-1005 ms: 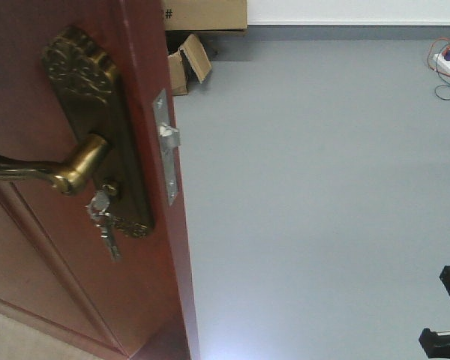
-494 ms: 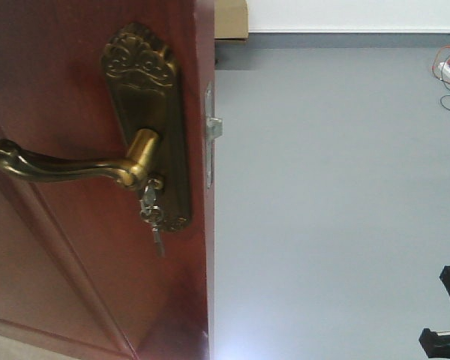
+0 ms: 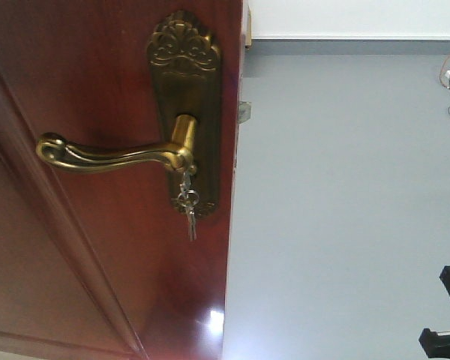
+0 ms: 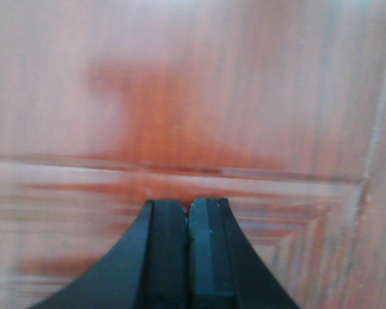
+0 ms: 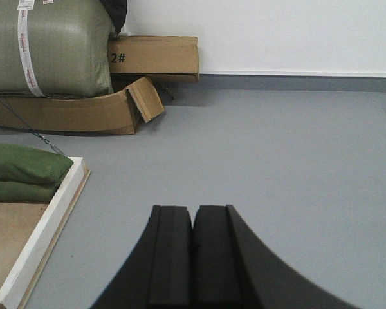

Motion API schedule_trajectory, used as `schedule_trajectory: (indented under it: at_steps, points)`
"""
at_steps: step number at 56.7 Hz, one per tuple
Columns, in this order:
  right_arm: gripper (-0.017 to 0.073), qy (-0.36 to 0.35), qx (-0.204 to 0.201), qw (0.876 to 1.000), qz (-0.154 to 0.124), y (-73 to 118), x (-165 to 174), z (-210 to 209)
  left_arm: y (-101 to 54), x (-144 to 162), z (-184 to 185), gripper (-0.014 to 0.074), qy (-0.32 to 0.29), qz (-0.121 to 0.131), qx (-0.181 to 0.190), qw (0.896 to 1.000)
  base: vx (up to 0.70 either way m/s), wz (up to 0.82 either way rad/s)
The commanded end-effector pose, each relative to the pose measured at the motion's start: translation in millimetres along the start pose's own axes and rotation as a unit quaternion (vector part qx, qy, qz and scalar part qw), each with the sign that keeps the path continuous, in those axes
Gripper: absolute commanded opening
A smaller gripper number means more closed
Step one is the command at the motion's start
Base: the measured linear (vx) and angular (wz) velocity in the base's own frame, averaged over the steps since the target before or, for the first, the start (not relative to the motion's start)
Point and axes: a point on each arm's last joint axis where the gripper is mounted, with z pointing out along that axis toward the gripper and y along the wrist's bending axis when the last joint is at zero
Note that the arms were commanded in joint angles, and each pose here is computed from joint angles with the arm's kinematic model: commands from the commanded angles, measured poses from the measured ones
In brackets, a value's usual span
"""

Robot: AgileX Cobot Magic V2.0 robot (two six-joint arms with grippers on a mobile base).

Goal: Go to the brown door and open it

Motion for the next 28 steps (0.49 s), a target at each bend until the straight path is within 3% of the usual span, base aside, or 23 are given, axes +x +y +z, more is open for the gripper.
schedule_trajectory:
  at_steps: [1, 28]
  points:
    - [0.0, -0.039, 0.004, 0.999, -0.007, -0.7, -6.1, -0.2, 0.5, -11.2, 0.4, -0.0003, -0.023, -0.003, -0.011, 1.0, 0.12, 0.03]
    - [0.0, -0.039, 0.004, 0.999, -0.007, -0.7, -6.1, -0.2, 0.5, -11.2, 0.4, -0.0003, -0.023, -0.003, -0.011, 1.0, 0.09, 0.03]
